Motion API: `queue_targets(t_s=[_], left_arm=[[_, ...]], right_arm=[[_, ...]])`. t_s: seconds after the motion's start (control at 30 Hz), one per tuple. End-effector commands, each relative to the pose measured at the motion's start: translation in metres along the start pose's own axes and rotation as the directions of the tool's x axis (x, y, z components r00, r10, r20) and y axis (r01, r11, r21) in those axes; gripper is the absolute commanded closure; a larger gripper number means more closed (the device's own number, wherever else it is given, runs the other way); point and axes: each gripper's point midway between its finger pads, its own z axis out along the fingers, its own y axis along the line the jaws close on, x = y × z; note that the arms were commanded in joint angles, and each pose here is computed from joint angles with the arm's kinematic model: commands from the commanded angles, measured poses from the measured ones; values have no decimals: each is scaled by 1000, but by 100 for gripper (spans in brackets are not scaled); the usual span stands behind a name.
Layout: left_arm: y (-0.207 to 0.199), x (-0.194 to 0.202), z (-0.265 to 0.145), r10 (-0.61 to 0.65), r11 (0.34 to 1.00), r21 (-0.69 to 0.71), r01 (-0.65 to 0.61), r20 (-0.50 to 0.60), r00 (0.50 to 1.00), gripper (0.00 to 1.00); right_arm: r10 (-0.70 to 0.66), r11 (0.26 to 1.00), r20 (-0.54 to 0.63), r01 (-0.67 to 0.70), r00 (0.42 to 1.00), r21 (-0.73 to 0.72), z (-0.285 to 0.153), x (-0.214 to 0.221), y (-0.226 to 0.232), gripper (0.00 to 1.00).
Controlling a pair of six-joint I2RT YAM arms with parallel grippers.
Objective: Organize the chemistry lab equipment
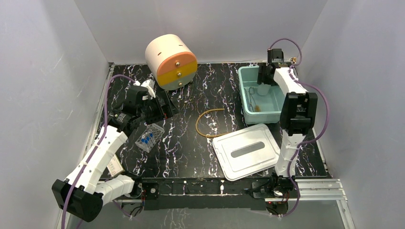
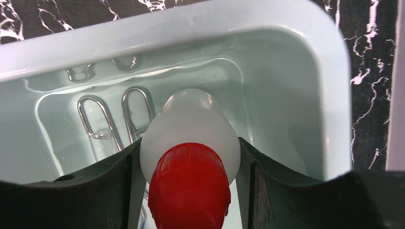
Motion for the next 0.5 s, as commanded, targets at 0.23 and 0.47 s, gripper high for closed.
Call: queue_targets(t_s=[0.23, 0.47], left_arm=[[-9, -2, -9, 14, 999, 42, -15, 12, 1000, 2], [-12, -4, -12, 10, 999, 52, -10, 17, 1000, 2]], right_arm=[[-7, 1000, -18, 7, 1000, 5, -3, -18, -1, 30], [1, 998, 79, 4, 997, -70, -44, -49, 8, 17]])
